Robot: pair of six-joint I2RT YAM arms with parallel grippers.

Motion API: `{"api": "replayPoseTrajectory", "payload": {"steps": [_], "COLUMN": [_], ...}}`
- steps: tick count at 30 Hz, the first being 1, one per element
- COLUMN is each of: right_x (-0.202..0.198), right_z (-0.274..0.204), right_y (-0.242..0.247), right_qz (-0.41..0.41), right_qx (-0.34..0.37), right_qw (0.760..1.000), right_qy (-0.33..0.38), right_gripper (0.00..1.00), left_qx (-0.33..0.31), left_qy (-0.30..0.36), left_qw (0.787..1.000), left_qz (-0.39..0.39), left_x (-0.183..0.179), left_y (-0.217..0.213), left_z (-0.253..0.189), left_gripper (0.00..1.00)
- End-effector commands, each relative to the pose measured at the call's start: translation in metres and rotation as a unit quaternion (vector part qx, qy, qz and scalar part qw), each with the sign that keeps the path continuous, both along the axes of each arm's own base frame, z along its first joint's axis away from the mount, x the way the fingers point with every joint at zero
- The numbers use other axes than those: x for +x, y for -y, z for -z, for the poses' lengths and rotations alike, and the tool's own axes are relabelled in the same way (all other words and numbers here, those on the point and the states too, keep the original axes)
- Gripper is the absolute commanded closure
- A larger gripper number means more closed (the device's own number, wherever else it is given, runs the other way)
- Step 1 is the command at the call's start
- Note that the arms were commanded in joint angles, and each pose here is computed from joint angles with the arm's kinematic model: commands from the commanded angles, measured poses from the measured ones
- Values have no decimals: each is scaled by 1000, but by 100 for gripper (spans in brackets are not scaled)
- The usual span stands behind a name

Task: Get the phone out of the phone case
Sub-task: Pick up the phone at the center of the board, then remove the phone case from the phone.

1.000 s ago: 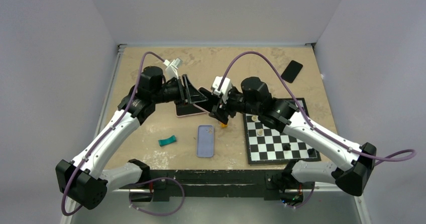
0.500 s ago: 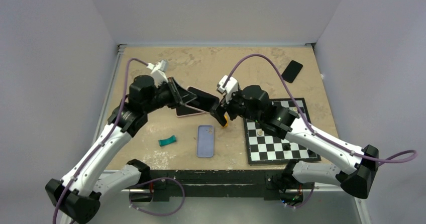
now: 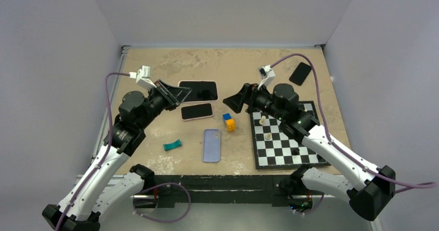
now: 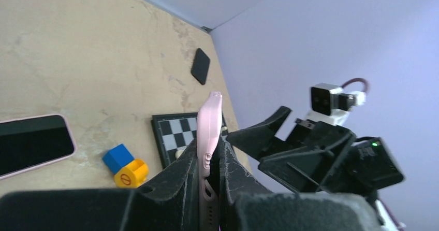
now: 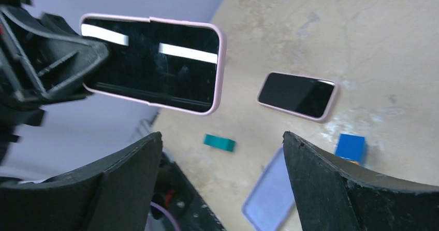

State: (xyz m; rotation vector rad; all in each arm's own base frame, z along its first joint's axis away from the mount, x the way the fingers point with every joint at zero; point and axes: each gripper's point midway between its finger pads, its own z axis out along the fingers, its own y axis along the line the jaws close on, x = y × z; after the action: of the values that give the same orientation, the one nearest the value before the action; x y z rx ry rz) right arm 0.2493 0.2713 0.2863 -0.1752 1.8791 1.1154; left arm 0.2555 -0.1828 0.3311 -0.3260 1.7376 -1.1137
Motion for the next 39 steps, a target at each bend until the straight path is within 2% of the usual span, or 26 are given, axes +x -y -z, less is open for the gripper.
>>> {"api": "replayPoseTrajectory", "payload": {"steps": [1, 6, 10, 12, 16, 20, 21, 22, 23, 25, 26, 29, 31, 33, 36, 39], "right_x": [-21, -18, -16, -14, -14, -19, -19, -17, -12, -1, 3, 5, -6, -17, -23, -35], "right_z": [-56, -52, -60, -69, -83, -97, -100, -102, -102, -96, -91, -83, -81, -76, -66, -60], "right_y": [-11, -17, -19, -20, -29, -35, -35, -34, -32, -28, -26, -27, -30, -33, -32, -30], "right_qz": [-84, -93, -95, -99, -117, -149, -151, -150, -142, -131, -133, -166, -222, -272, -315, -347], "right_qx": [180, 211, 259, 277, 303, 323, 319, 309, 282, 215, 175, 54, 12, -9, -49, -63], "right_qw": [980, 972, 960, 955, 945, 935, 935, 939, 948, 966, 973, 980, 970, 957, 942, 930], "right_qy": [-22, -46, -45, -36, -24, -1, 11, 20, 41, 63, 72, 98, 104, 105, 100, 102], "right_gripper": [11, 14, 25, 34, 60, 98, 100, 100, 100, 100, 100, 100, 100, 100, 100, 100], "left_qx": [-125, -172, -201, -212, -225, -220, -206, -183, -151, -62, -13, 107, 155, 179, 217, 240], "left_qy": [95, 90, 84, 90, 99, 107, 106, 101, 89, 44, 23, -12, 2, 33, 44, 50], "left_qw": [986, 977, 969, 966, 961, 961, 964, 969, 975, 987, 991, 989, 984, 978, 963, 946], "left_qz": [63, 90, 115, 121, 125, 125, 130, 134, 138, 139, 134, 104, 89, 101, 151, 212], "left_x": [-14, -18, -21, -22, -26, -28, -31, -33, -36, -42, -46, -56, -63, -68, -75, -82], "left_y": [18, 25, 32, 33, 33, 33, 34, 35, 36, 34, 28, 0, -16, -18, -12, -2], "left_z": [-73, -75, -74, -76, -77, -70, -65, -60, -51, -22, -8, 21, 20, 8, -7, -18], "left_gripper": [100, 100, 100, 100, 100, 100, 100, 94, 70, 9, 1, 0, 0, 0, 15, 18]}}
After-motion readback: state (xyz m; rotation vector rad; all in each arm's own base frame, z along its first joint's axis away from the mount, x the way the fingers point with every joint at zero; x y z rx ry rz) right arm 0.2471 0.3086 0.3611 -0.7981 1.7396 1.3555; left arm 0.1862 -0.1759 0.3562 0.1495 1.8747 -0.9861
